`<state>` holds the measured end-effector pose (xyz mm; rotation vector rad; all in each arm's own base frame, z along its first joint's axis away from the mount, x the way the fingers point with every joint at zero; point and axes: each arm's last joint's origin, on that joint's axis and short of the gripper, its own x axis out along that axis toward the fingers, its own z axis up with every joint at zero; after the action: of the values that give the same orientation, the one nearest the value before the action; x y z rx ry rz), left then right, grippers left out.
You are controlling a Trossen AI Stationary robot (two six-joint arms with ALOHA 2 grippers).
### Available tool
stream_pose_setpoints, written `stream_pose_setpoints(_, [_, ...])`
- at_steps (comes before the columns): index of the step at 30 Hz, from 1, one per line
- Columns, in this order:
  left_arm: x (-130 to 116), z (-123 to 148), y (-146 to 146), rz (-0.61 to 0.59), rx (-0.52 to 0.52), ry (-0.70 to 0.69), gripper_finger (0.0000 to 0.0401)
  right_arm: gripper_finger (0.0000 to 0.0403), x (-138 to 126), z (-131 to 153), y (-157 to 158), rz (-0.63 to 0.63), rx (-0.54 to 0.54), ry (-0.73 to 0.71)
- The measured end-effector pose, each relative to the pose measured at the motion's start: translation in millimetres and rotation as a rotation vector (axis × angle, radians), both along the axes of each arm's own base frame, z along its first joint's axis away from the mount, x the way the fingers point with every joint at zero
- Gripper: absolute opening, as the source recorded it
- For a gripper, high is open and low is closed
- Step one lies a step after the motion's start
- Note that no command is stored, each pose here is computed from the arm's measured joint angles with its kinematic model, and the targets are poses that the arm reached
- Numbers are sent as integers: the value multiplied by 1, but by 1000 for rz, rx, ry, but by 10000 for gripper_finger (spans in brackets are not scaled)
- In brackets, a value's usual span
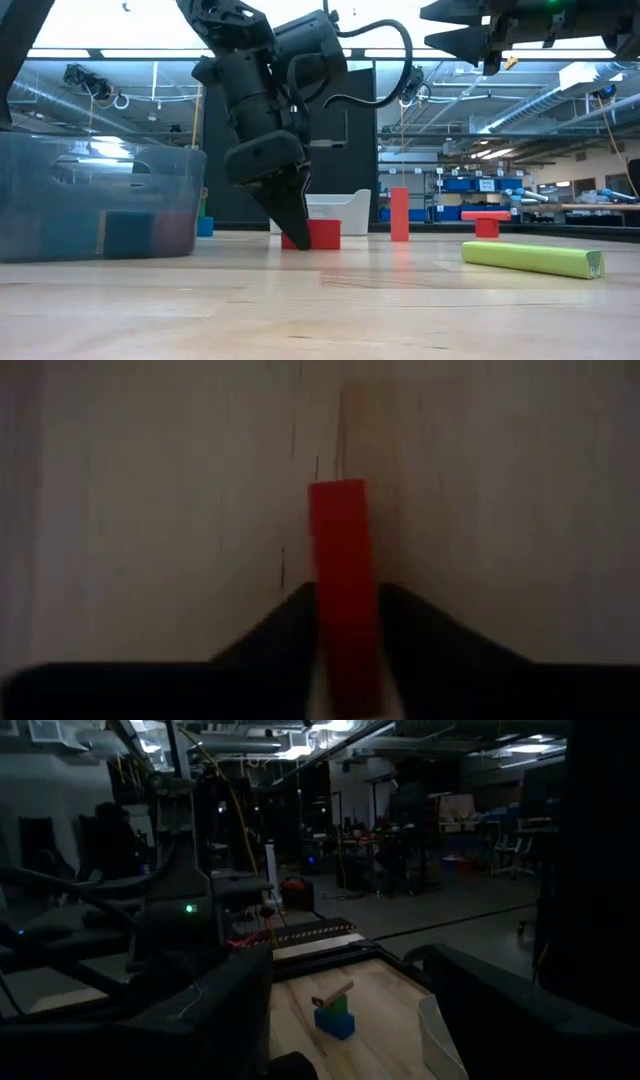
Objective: Sort blocks by size
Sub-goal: Put the red rectangular block into the gray bin
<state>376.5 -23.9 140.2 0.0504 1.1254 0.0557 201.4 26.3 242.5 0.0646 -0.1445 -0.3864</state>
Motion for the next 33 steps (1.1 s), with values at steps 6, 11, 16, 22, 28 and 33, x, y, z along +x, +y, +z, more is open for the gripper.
stream_pose_setpoints(6, [3, 3, 11, 7, 44, -39, 64, 277, 0, 0, 0, -9, 2, 0])
stream_pose_setpoints(11, [15, 31, 42, 132, 151, -155, 64, 273, 0, 0, 0, -9, 1, 1])
stream_pose_setpoints(16, [23, 63, 89, 267, 188, -270, 64, 268, 0, -2, 0, -13, 2, 16])
stream_pose_setpoints(22, [15, 87, 164, 482, 215, -353, 64, 263, 0, -3, 1, -10, -1, 29])
stream_pose_setpoints(28, [-15, 81, 227, 707, 130, -348, 64, 256, 0, -5, 1, -11, -5, 50])
stream_pose_setpoints(33, [-28, 77, 248, 731, 33, -339, 122, 255, 1, -9, -2, -24, 39, 68])
